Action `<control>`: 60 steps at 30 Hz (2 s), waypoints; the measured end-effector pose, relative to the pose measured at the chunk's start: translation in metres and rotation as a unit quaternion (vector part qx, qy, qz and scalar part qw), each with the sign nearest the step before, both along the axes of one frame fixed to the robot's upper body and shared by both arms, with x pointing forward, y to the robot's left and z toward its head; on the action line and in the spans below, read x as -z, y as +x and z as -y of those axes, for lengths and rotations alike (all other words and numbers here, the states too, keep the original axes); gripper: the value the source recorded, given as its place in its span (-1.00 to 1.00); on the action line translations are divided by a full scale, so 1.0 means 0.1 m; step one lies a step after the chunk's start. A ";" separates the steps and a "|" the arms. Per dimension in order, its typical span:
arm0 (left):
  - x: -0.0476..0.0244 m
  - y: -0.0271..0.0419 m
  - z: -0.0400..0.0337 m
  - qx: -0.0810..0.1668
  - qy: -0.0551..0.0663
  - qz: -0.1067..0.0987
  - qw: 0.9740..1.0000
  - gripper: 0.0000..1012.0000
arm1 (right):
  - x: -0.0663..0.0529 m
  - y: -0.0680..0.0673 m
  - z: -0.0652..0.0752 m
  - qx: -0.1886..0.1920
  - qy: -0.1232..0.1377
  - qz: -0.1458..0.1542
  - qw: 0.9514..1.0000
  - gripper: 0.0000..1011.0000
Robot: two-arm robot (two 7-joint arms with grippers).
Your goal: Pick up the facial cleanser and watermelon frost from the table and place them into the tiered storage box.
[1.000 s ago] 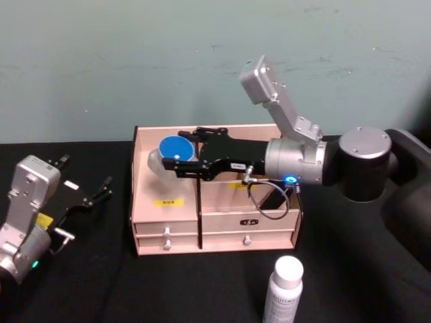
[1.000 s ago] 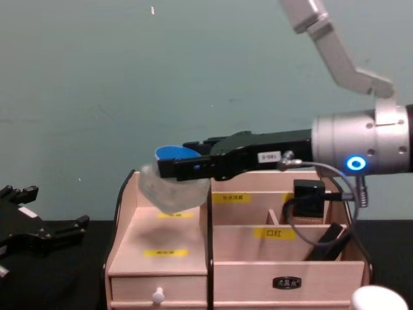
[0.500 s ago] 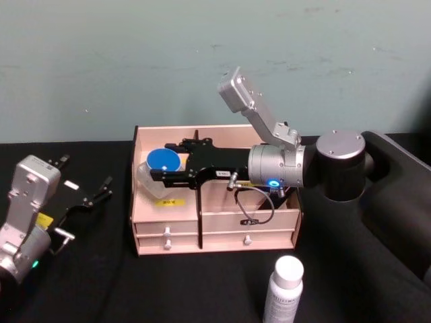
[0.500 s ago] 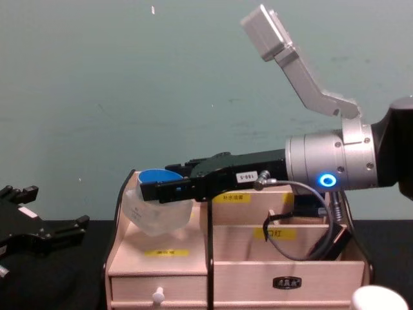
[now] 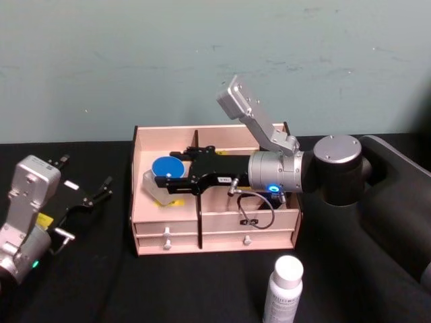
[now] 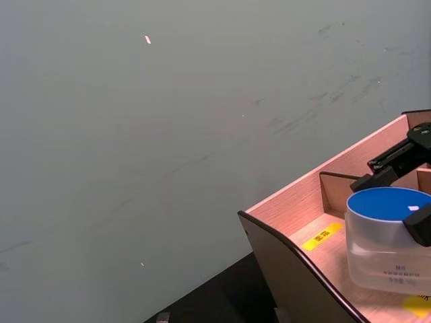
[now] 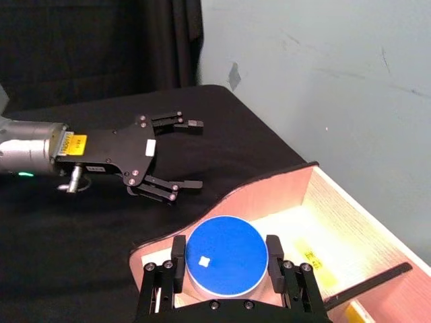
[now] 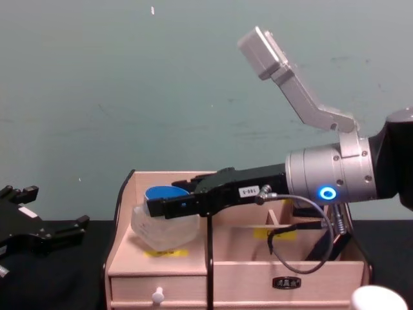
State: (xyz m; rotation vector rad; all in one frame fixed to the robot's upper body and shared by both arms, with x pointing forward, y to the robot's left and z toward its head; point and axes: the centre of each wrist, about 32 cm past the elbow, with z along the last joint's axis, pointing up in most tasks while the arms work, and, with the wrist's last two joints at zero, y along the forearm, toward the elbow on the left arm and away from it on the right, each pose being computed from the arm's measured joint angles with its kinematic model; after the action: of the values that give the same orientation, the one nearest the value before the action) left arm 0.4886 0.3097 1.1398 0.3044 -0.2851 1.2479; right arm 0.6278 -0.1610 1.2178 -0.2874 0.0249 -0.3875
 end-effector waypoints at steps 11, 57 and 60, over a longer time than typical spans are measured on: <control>0.000 0.000 0.000 0.000 0.000 0.000 1.000 0.98 | 0.00 0.00 0.00 0.002 -0.001 -0.001 1.000 0.51; 0.000 0.000 0.000 0.000 0.000 0.000 1.000 0.98 | -0.55 -2.05 1.01 0.114 0.050 0.039 0.992 0.98; 0.000 0.000 0.000 0.000 0.000 0.000 1.000 0.98 | -0.51 -2.15 1.03 0.118 0.052 0.033 0.991 0.98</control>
State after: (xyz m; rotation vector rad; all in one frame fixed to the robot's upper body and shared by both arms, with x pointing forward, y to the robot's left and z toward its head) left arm 0.4886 0.3097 1.1398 0.3045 -0.2851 1.2480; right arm 0.4129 -0.2644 1.2688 -0.1686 0.0135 -0.6292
